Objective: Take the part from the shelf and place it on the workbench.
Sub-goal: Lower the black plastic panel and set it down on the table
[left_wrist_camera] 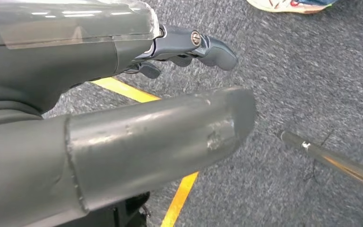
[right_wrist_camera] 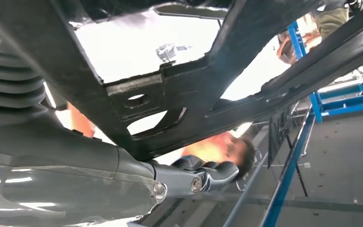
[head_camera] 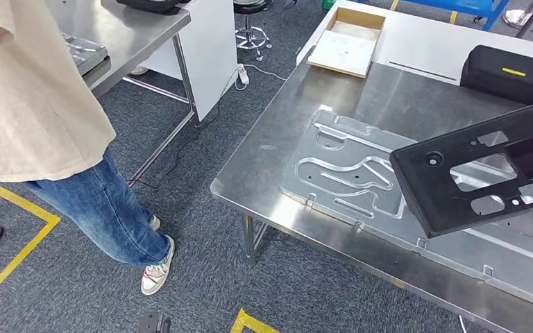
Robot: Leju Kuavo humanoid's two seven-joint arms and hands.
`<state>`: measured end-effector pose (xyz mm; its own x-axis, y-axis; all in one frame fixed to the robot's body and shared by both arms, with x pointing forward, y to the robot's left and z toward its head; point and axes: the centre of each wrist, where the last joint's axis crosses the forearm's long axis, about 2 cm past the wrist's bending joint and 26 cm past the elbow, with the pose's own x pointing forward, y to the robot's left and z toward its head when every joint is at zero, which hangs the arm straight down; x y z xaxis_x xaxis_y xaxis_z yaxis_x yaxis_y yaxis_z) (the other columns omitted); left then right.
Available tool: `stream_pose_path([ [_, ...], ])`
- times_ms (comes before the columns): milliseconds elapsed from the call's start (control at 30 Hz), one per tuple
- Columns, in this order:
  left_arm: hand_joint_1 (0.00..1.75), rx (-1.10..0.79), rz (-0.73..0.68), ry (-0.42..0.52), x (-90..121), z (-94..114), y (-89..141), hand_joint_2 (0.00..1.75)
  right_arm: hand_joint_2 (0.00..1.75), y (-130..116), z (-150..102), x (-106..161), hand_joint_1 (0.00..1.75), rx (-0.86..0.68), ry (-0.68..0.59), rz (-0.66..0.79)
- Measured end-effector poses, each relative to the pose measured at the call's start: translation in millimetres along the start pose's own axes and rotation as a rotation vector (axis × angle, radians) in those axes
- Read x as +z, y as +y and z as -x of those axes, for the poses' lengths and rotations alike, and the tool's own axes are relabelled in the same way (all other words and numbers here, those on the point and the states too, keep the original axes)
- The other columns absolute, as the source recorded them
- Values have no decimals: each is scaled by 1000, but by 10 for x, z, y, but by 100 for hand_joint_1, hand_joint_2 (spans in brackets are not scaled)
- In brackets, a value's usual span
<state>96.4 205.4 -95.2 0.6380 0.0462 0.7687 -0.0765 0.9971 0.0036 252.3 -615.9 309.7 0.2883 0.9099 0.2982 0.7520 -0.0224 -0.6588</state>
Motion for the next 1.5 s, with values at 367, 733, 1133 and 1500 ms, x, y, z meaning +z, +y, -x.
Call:
stream_pose_path([
  [367, 0, 2, -4, 5, 12, 16, 4, 0, 0, 11, -2, 4, 0, -1, 2, -1],
  [733, 0, 2, -4, 2, 1, 2, 3, 0, 0, 10, 1, 4, 0, 0, 3, -1],
  [1133, 0, 3, -5, 4, 8, 11, 4, 0, 0, 15, 21, 13, 0, 4, 11, -7],
  [1500, 0, 3, -5, 5, 16, 22, 9, 0, 0, -18, 36, -5, 0, -3, 16, 9],
])
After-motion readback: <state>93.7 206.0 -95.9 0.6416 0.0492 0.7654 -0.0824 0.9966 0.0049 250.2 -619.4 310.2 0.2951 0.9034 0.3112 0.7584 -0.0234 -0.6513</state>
